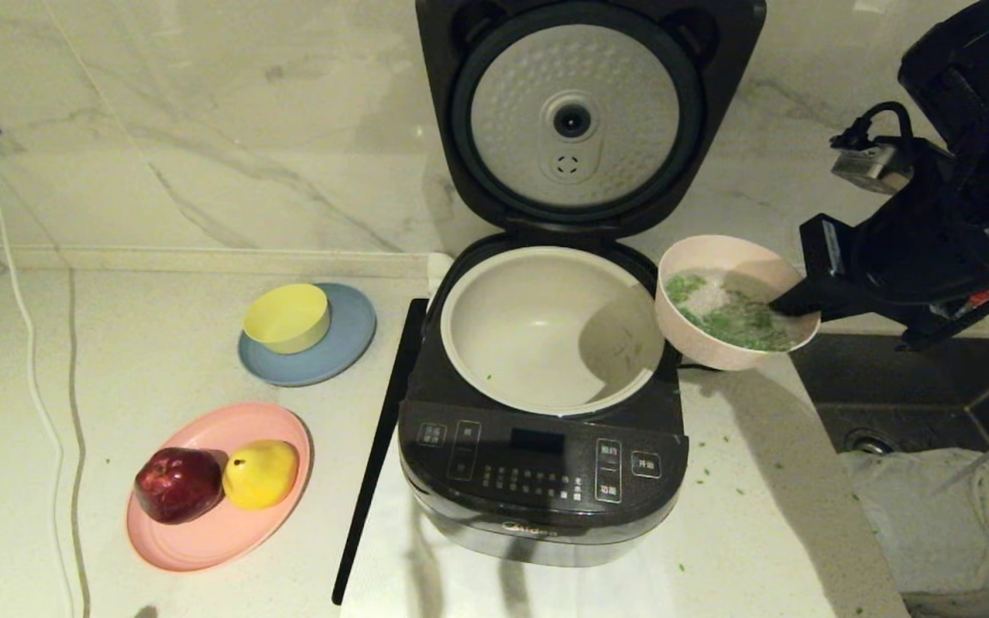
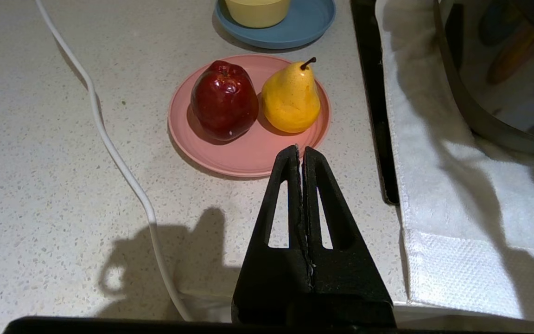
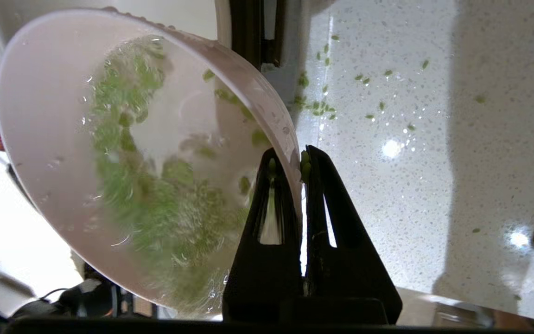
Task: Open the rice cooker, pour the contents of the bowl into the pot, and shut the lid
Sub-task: Pour the water from the bowl into the rice cooker
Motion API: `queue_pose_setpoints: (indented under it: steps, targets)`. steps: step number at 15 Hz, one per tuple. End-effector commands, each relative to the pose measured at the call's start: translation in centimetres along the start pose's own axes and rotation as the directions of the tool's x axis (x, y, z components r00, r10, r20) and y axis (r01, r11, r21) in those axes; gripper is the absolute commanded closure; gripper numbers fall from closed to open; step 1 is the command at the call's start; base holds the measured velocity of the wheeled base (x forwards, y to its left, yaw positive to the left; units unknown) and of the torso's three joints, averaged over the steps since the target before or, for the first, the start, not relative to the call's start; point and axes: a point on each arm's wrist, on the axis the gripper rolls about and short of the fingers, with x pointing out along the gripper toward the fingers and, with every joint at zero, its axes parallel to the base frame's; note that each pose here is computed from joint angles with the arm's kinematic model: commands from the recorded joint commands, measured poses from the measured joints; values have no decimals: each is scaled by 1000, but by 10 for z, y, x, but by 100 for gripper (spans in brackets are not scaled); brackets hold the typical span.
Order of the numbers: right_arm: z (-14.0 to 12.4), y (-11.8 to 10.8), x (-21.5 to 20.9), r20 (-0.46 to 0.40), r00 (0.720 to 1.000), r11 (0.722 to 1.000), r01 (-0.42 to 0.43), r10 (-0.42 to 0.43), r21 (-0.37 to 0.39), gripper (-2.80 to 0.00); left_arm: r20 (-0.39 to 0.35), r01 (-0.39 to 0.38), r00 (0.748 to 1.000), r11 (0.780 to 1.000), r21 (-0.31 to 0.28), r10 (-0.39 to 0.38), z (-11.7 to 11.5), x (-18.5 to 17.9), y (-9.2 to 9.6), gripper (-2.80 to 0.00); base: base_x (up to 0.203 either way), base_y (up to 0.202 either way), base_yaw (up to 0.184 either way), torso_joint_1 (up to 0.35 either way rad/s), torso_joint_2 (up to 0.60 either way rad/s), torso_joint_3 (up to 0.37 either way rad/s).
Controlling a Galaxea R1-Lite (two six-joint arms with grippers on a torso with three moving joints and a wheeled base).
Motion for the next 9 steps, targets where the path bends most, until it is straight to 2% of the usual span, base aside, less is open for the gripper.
queue_pose_setpoints:
  steps: [1, 6, 9]
  targets:
    - [-3, 8, 8, -16, 1000, 1000, 15, -16, -21, 0, -9, 1, 1000, 1000, 0, -1, -3, 1, 0, 0, 0, 0, 0, 0, 0, 0]
    - [-12, 23, 12, -39, 999, 998, -8, 6, -59, 0, -9, 1, 1000, 1000, 0, -1, -3, 1, 0, 0, 0, 0, 0, 0, 0, 0]
    - [-13, 25, 14, -39, 999, 999, -7, 5, -54, 0, -9, 0, 1000, 1000, 0, 0, -3, 1, 0, 0, 0, 0, 0, 0, 0, 0]
